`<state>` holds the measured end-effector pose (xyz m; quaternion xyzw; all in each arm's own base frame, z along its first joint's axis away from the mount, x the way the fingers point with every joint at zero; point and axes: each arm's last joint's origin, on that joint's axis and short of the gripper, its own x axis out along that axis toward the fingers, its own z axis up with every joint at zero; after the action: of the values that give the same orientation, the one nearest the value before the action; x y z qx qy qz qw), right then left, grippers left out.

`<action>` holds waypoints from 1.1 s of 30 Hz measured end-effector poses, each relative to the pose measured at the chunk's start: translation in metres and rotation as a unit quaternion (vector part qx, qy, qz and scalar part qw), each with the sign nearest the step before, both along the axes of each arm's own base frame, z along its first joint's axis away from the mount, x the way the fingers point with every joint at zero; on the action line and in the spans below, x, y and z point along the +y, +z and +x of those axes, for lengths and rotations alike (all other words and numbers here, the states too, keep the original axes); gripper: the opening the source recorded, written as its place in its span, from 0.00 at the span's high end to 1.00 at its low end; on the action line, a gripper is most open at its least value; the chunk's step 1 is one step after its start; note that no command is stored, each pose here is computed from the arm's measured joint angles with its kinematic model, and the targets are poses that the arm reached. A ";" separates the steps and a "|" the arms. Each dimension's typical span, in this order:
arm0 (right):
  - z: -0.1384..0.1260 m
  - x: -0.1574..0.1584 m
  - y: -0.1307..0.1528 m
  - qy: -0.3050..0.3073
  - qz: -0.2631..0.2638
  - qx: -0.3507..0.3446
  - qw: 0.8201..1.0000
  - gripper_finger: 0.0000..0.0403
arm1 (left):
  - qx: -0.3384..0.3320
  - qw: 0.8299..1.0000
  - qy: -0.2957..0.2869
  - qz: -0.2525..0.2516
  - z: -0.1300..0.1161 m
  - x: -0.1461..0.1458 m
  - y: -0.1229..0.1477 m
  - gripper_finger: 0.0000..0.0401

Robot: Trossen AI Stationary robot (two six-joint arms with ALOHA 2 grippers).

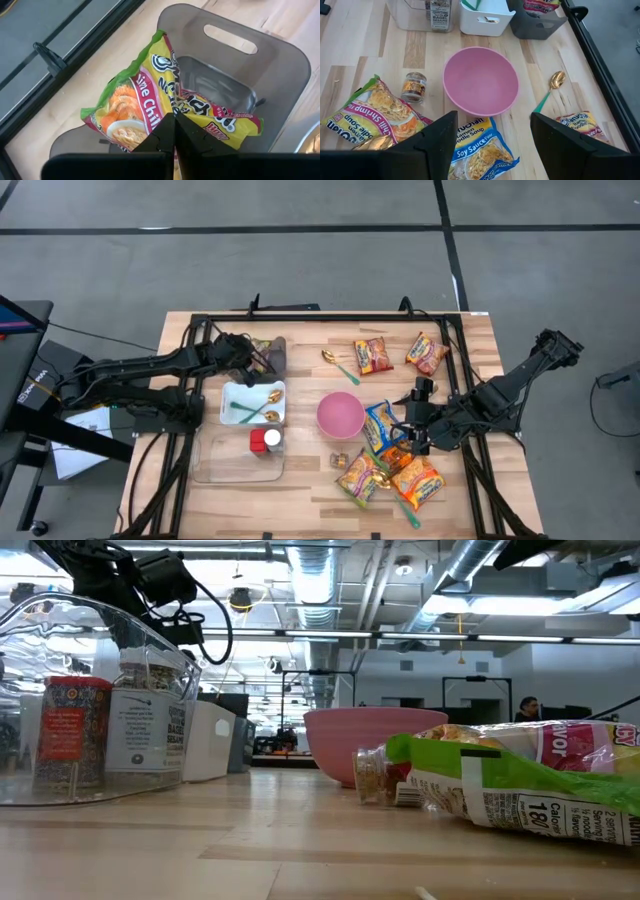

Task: Pick & Place Food Item
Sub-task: Put the green noodle pack into the black transparent bin

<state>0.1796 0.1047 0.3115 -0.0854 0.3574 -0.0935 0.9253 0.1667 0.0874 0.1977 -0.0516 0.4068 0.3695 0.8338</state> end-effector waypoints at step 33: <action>0.000 0.000 0.000 0.006 -0.008 0.000 1.000 0.40 | -0.073 0.997 -0.013 -0.036 0.034 0.011 -0.019 1.00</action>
<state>0.1799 0.1048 0.3118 -0.0954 0.3558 -0.0905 0.9253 0.2010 0.0985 0.1792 -0.1031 0.3590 0.3386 0.8636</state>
